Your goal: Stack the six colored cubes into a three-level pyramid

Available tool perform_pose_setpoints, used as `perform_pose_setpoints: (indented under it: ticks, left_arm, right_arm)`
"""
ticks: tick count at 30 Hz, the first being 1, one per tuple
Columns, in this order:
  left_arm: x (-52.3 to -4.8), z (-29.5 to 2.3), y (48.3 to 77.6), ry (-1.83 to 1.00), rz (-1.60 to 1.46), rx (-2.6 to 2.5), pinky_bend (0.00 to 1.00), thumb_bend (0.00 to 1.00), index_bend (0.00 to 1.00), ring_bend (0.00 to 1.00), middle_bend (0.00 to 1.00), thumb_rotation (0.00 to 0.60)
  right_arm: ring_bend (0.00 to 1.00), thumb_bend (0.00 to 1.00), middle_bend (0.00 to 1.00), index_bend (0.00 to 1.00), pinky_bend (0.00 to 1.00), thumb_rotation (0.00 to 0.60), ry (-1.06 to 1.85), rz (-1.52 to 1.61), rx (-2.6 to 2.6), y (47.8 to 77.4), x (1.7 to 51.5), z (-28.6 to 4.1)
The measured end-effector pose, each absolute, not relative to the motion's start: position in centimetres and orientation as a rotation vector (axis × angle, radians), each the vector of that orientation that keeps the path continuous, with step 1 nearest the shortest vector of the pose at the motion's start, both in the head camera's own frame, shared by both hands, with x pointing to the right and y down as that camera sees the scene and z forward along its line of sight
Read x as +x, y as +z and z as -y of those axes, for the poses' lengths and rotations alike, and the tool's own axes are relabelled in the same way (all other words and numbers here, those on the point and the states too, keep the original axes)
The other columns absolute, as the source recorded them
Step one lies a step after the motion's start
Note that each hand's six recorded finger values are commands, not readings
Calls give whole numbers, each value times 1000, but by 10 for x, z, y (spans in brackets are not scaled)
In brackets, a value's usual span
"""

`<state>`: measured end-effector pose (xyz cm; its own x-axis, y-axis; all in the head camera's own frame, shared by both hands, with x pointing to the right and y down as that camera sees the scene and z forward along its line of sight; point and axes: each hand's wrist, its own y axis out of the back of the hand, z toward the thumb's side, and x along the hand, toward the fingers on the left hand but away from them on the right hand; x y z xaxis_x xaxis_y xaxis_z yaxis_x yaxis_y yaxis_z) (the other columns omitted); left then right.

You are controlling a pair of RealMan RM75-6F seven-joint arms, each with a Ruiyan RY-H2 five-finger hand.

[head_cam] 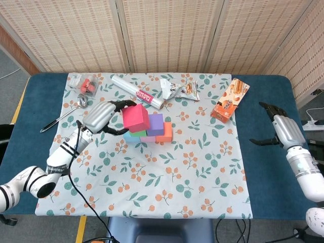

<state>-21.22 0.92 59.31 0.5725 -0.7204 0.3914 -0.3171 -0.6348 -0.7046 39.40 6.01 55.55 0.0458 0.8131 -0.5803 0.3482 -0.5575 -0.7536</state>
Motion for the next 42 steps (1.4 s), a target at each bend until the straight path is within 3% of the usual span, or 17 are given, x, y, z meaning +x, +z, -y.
perform_pose_setpoints:
  ticks: [13, 42]
  left_arm:
    - [-192, 10, 636, -1001, -696, -2214, 339, 318, 405, 335, 414, 600]
    - [-184, 11, 641, -1056, -544, -2158, 295, 318, 367, 288, 370, 600]
  right_arm:
    - [0, 72, 190, 0, 51, 600, 1574, 1169, -1891, 549, 399, -59]
    - [0, 71, 191, 0, 51, 600, 1612, 1185, -1896, 559, 409, -64]
